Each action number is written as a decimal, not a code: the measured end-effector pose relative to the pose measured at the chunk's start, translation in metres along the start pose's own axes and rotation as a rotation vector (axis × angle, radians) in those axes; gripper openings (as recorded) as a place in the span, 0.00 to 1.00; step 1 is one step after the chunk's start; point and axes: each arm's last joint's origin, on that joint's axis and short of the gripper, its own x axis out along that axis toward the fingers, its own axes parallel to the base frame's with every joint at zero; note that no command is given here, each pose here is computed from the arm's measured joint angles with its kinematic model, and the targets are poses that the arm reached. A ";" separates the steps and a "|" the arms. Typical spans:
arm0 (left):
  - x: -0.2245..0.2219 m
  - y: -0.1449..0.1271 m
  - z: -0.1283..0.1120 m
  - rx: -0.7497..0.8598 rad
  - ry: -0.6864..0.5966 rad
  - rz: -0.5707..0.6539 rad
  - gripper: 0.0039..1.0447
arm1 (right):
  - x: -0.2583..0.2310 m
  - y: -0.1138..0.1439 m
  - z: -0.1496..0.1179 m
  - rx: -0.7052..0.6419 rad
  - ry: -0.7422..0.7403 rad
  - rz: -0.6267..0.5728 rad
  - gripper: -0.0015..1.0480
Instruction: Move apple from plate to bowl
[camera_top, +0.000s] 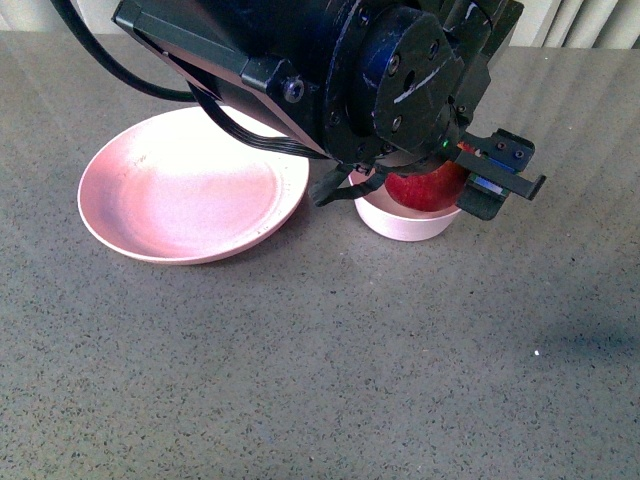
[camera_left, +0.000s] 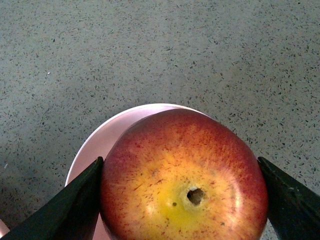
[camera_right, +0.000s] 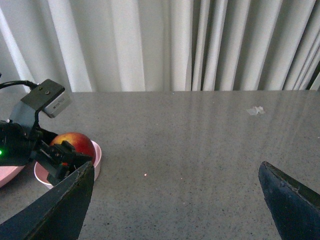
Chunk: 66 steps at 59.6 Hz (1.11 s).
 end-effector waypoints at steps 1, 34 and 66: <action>0.000 0.000 0.000 0.000 0.000 0.001 0.75 | 0.000 0.000 0.000 0.000 0.000 0.000 0.91; 0.001 0.008 -0.003 -0.010 0.002 0.011 0.92 | 0.000 0.000 0.000 0.000 0.000 0.000 0.91; -0.106 0.101 0.013 -0.201 -0.311 0.118 0.86 | 0.000 0.000 0.000 0.000 0.000 0.000 0.91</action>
